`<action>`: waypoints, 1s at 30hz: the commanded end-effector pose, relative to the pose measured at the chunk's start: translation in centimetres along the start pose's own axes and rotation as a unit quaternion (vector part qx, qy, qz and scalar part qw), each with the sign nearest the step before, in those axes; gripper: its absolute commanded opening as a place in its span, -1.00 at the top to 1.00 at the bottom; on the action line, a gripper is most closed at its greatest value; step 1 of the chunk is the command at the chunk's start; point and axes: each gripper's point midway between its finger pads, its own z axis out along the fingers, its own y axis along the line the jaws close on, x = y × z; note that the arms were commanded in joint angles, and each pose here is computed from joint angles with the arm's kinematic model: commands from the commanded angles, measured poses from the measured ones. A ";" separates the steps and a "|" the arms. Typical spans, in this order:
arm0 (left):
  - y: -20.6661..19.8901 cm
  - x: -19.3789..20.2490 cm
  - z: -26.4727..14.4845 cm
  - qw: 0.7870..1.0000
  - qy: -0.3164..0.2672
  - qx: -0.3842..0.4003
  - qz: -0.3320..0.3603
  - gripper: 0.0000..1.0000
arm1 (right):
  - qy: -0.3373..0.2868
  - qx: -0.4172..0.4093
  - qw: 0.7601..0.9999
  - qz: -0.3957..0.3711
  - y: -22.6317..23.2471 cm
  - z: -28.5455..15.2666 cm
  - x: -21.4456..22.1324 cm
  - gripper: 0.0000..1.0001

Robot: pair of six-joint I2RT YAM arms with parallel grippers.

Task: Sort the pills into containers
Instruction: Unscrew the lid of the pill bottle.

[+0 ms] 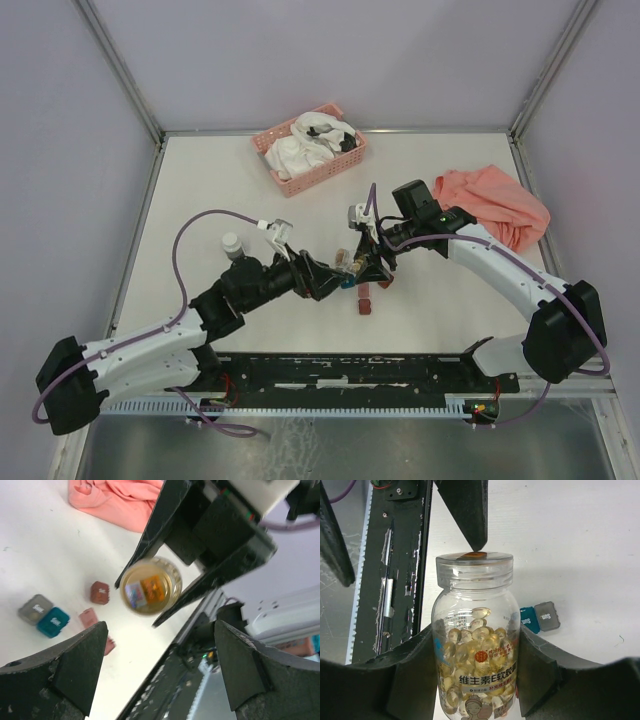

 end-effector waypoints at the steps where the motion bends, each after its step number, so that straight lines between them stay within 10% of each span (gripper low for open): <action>1: 0.4 1.1 -1.8 0.986 0.000 0.048 0.158 -0.87 | -0.027 -0.006 0.999 -0.031 -0.1 -0.2 -1.8 0.96; 12: 0.5 -2.0 -3.4 0.863 -0.149 0.123 0.467 -0.99 | -0.033 -0.028 0.998 -0.056 0.9 -0.5 -1.8 0.96; 30: -1.3 -2.0 0.6 0.861 -0.073 0.271 0.425 -0.77 | -0.033 -0.043 0.996 -0.070 1.6 -0.6 -1.8 0.97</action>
